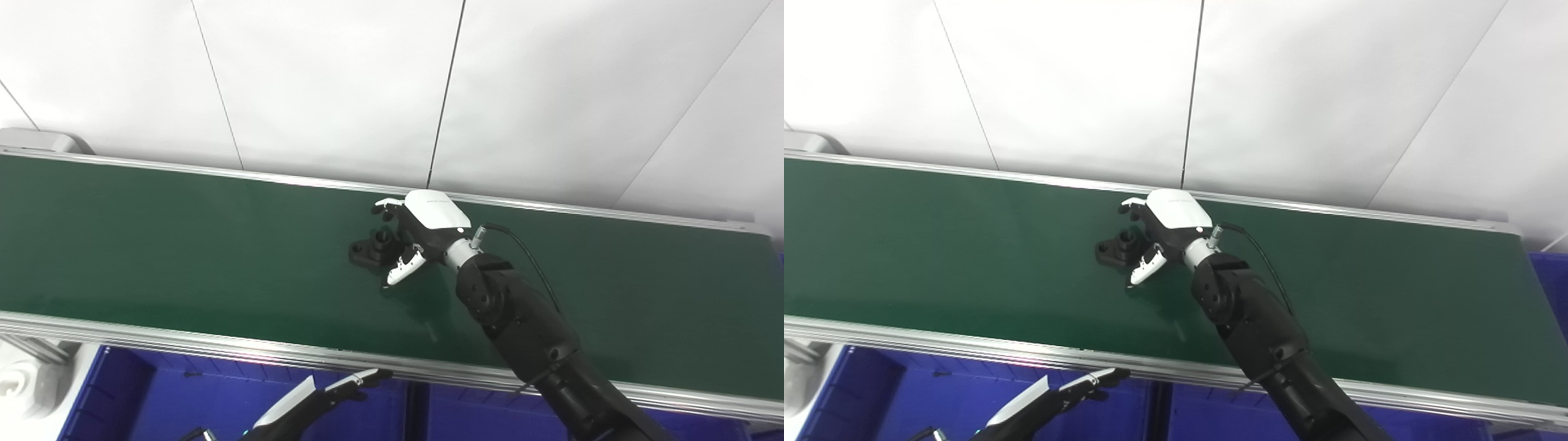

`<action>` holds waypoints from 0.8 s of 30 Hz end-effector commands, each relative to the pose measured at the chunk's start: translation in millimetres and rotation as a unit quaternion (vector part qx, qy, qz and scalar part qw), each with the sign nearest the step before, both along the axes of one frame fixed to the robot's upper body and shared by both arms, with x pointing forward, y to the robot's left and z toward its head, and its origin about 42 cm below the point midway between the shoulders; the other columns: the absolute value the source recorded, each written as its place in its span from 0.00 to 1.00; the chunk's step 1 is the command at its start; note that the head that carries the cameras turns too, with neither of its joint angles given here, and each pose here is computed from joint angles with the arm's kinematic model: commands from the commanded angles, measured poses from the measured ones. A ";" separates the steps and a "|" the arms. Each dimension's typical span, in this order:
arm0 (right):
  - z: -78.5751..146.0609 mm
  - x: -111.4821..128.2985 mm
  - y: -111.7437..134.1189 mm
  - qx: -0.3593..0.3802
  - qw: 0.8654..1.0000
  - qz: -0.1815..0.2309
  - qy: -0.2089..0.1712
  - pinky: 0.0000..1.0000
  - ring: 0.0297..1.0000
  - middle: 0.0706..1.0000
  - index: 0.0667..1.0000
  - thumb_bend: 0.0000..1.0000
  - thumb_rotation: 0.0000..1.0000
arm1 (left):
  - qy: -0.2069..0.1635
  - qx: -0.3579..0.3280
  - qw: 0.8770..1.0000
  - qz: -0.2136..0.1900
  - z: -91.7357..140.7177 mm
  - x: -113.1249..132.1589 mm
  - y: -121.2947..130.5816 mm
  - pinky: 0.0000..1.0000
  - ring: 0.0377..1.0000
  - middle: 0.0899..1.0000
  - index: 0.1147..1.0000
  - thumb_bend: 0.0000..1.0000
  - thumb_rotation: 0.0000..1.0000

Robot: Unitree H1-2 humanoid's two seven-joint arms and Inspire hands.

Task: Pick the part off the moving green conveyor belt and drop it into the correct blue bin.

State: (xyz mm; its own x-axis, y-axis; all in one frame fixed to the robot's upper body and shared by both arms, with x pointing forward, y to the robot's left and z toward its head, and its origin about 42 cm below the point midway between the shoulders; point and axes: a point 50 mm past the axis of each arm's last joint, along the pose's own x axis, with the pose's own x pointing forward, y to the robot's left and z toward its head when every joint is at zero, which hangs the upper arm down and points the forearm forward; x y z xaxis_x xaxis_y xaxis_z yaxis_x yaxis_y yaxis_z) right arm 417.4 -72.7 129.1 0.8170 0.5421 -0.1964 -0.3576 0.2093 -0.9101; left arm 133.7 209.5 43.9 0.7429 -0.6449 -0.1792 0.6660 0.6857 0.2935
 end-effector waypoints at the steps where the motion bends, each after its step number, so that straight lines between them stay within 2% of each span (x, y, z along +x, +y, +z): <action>1: 5.3 1.2 9.7 -0.002 0.999 0.039 -0.013 0.64 0.72 0.74 0.78 0.74 0.14 | -0.020 -0.010 1.000 0.000 10.3 2.1 -1.9 0.87 0.93 0.95 0.90 0.91 0.23; 3: 0.4 -1.0 8.7 -0.006 0.999 0.048 -0.008 0.63 0.71 0.73 0.77 0.72 0.12 | -0.021 -0.012 1.000 0.000 10.7 2.7 -2.5 0.86 0.92 0.95 0.90 0.91 0.22; 5: -2.6 -2.9 7.7 -0.012 0.998 0.053 -0.003 0.54 0.62 0.68 0.75 0.68 0.07 | -0.021 -0.012 1.000 0.001 10.9 3.2 -2.9 0.86 0.92 0.95 0.90 0.91 0.23; 6: -3.9 -5.1 6.9 -0.020 0.998 0.060 -0.008 0.53 0.62 0.68 0.75 0.67 0.06 | -0.023 -0.013 1.000 0.001 11.0 3.6 -3.1 0.86 0.92 0.95 0.90 0.91 0.23; 7: -4.5 -6.7 6.4 -0.025 0.998 0.064 -0.013 0.44 0.52 0.57 0.72 0.62 0.03 | -0.024 -0.014 1.000 0.001 11.1 3.9 -3.2 0.86 0.92 0.94 0.90 0.91 0.22; 8: -6.0 -9.1 5.5 -0.029 0.997 0.069 -0.017 0.39 0.46 0.50 0.70 0.58 0.01 | -0.026 -0.016 1.000 0.001 11.1 4.4 -3.3 0.86 0.92 0.94 0.90 0.91 0.22; 10: -8.5 -12.7 4.1 -0.034 0.996 0.074 -0.021 0.36 0.43 0.46 0.65 0.56 0.00 | -0.028 -0.018 0.999 0.000 11.2 5.3 -3.6 0.87 0.92 0.95 0.90 0.90 0.22; 12: -10.4 -15.7 2.7 -0.040 0.996 0.079 -0.023 0.35 0.43 0.42 0.52 0.53 0.00 | -0.030 -0.020 0.999 0.000 11.3 6.2 -4.1 0.87 0.92 0.95 0.90 0.91 0.23; 14: -14.0 -19.0 0.9 -0.060 0.994 0.089 -0.021 0.38 0.40 0.47 0.50 0.51 0.00 | -0.031 -0.024 0.999 0.002 11.3 6.5 -4.8 0.87 0.92 0.94 0.90 0.91 0.22; 20: -26.6 -34.3 -2.3 -0.092 0.989 0.112 -0.011 0.34 0.37 0.47 0.51 0.51 0.00 | -0.038 -0.024 0.999 0.007 13.6 6.5 -5.8 0.87 0.91 0.94 0.89 0.91 0.21; 23: -32.4 -40.7 -3.0 -0.101 0.987 0.124 -0.014 0.25 0.38 0.44 0.49 0.51 0.00 | -0.042 -0.028 0.999 0.007 14.5 6.7 -6.0 0.88 0.91 0.93 0.89 0.90 0.20; 24: -34.5 -42.6 -3.2 -0.103 0.986 0.127 -0.011 0.25 0.38 0.44 0.49 0.51 0.00 | -0.042 -0.028 0.999 0.007 14.8 6.8 -6.1 0.88 0.91 0.93 0.89 0.90 0.20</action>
